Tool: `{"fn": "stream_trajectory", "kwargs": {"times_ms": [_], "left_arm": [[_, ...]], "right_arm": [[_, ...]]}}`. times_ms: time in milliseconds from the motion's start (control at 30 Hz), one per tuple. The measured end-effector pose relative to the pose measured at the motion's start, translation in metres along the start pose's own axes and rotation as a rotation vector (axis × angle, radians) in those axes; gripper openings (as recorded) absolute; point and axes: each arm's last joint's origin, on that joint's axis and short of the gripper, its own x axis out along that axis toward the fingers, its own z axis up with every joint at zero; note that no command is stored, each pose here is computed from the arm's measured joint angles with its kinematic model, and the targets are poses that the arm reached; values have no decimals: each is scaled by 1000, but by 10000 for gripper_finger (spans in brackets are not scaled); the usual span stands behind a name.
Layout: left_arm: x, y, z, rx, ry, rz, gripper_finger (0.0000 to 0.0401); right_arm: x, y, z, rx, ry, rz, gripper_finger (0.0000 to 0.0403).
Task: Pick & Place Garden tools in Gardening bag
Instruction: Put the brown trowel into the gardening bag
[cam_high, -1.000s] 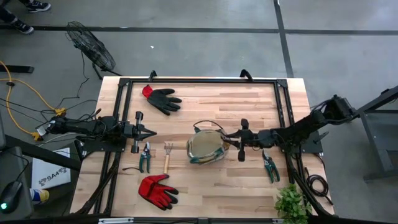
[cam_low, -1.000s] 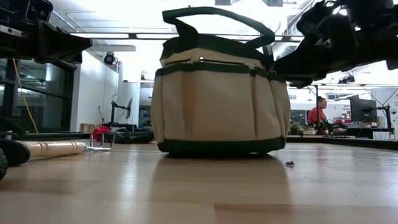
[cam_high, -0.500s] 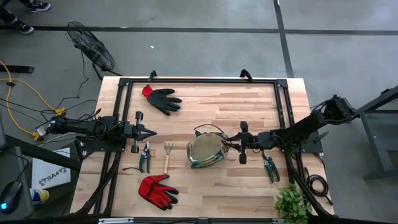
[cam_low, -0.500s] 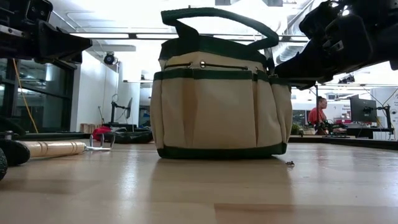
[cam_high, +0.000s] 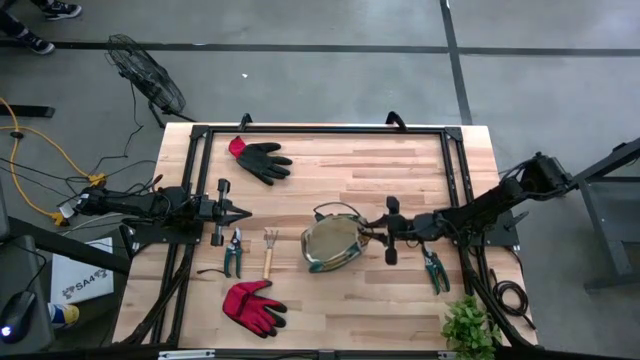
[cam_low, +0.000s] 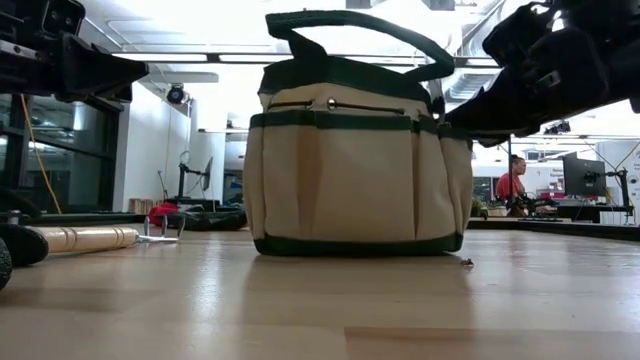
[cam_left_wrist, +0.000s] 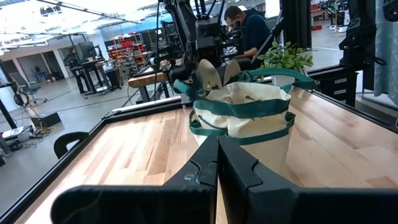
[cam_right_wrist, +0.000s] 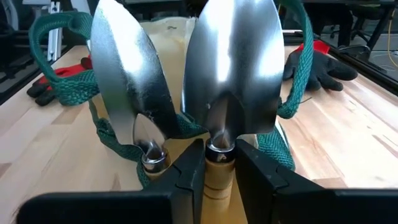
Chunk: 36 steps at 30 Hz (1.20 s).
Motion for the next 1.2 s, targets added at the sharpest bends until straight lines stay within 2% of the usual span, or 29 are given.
{"fn": "stream_trajectory", "kwargs": {"times_ms": [367, 900, 1200], "left_arm": [[0, 0, 0, 0, 0, -1, 0], [0, 0, 0, 0, -1, -5, 0], [0, 0, 0, 0, -1, -4, 0]], "right_arm": [[-1, 2, -3, -12, 22, 7, 122], [-13, -1, 14, 8, -31, 11, 191], [-23, -5, 17, 28, 6, 7, 210]]}}
